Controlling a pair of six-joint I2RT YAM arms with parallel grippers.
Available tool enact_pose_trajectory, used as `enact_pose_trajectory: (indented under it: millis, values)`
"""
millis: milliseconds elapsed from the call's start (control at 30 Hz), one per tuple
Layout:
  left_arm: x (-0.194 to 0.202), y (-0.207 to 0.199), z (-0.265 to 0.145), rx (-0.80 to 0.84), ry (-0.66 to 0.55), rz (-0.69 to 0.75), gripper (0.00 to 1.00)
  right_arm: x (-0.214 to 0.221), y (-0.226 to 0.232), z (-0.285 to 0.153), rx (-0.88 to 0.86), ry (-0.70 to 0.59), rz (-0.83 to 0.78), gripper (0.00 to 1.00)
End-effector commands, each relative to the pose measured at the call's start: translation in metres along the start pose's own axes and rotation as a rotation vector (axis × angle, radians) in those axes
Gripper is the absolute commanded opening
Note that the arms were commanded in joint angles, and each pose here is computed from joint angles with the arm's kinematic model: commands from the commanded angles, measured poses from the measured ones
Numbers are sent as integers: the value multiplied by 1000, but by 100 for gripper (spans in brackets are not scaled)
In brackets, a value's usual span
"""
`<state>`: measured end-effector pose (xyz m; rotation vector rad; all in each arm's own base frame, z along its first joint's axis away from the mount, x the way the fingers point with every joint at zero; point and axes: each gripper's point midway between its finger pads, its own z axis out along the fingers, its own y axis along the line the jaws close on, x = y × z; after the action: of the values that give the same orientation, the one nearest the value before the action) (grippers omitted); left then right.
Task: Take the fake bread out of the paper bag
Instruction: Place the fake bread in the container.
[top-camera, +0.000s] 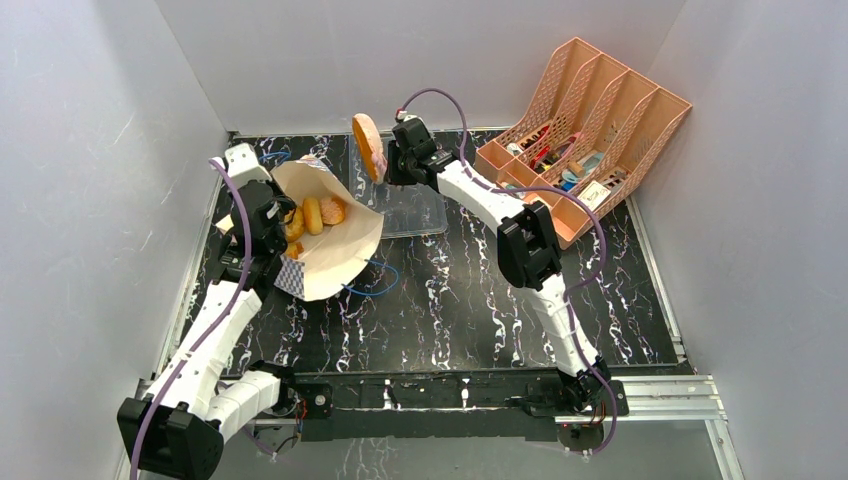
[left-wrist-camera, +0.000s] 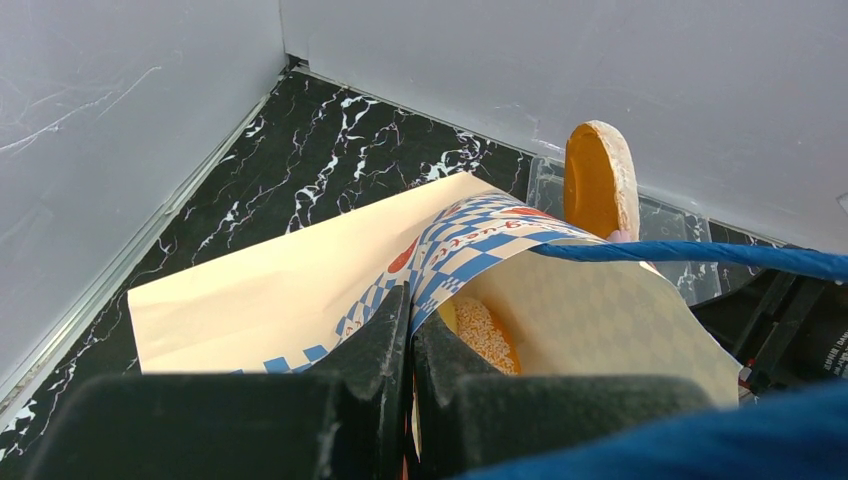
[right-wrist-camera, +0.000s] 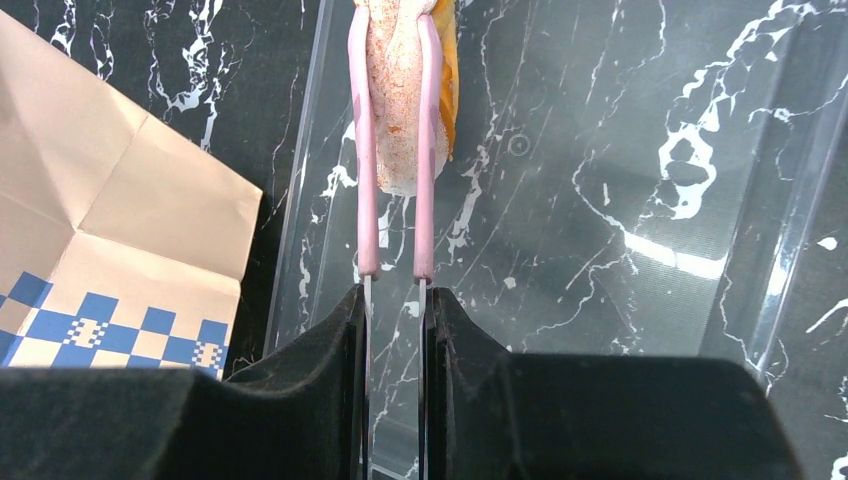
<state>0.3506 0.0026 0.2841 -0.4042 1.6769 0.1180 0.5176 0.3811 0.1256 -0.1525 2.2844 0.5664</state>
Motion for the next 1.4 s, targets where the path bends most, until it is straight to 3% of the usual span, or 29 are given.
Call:
enact_pose_trajectory:
  millis: [0, 200, 400, 1367]
  values:
    - [-15, 1, -4, 9, -50, -42, 0, -21, 18, 1, -72, -73, 42, 5]
    - [-14, -1, -2, 12, -48, -41, 0, -13, 11, 6, -64, -59, 44, 21]
    - [-14, -2, -2, 12, -48, -40, 0, -6, 5, 7, -75, -44, 62, 26]
    - [-14, -3, 0, 8, -37, -35, 0, -5, -13, -19, -55, -62, 83, 32]
